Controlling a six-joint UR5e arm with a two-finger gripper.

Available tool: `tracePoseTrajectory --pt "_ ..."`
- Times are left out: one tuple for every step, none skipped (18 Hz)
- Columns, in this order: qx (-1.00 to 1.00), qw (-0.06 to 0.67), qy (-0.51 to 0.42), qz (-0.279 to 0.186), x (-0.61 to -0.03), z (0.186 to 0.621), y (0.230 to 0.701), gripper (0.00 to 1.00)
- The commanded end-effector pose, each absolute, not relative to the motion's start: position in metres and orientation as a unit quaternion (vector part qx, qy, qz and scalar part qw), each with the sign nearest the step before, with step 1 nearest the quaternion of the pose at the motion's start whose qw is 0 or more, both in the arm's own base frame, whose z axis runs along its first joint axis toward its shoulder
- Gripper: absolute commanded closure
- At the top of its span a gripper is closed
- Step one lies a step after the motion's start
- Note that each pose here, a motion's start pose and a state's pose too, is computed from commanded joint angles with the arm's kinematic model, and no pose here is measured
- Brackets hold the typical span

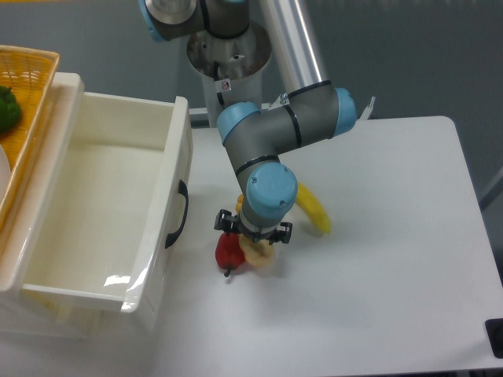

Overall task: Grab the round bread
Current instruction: 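Lower the gripper over the round bread roll, fingers straddling it, then close the gripper fingers on the round bread roll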

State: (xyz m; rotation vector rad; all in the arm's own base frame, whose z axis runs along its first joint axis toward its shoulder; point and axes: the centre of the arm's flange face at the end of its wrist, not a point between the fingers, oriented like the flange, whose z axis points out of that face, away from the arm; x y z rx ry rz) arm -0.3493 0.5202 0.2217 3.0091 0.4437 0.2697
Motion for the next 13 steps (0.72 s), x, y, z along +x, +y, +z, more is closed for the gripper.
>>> tracePoseTrajectory --pt "0.985 0.042 0.145 0.087 -0.3497 0.2221 0.5206 0.03" --pt "0.985 0.042 0.145 0.086 -0.3498 0.2222 0.5207 0.08" --pt "0.985 0.042 0.145 0.086 -0.3498 0.2222 0.5207 0.15" --pt "0.985 0.042 0.145 0.086 -0.3498 0.2222 0.5207 0.23" --pt "0.985 0.042 0.144 0.086 -0.3491 0.2222 0.5211 0.34" --pt "0.985 0.042 0.145 0.086 -0.3491 0.2222 0.5211 0.40" --pt "0.984 0.042 0.147 0.086 -0.3491 0.2222 0.5211 0.49" --pt "0.984 0.043 0.152 0.084 -0.3493 0.2223 0.5211 0.60" --pt "0.984 0.042 0.154 0.084 -0.3496 0.2229 0.5216 0.67" --pt "0.983 0.042 0.155 0.085 -0.3497 0.2220 0.5216 0.69" --pt "0.983 0.042 0.155 0.084 -0.3508 0.2228 0.5225 0.74" --pt "0.983 0.042 0.155 0.083 -0.3507 0.2238 0.5224 0.81" --pt "0.983 0.040 0.158 0.083 -0.3513 0.2251 0.5232 0.90"
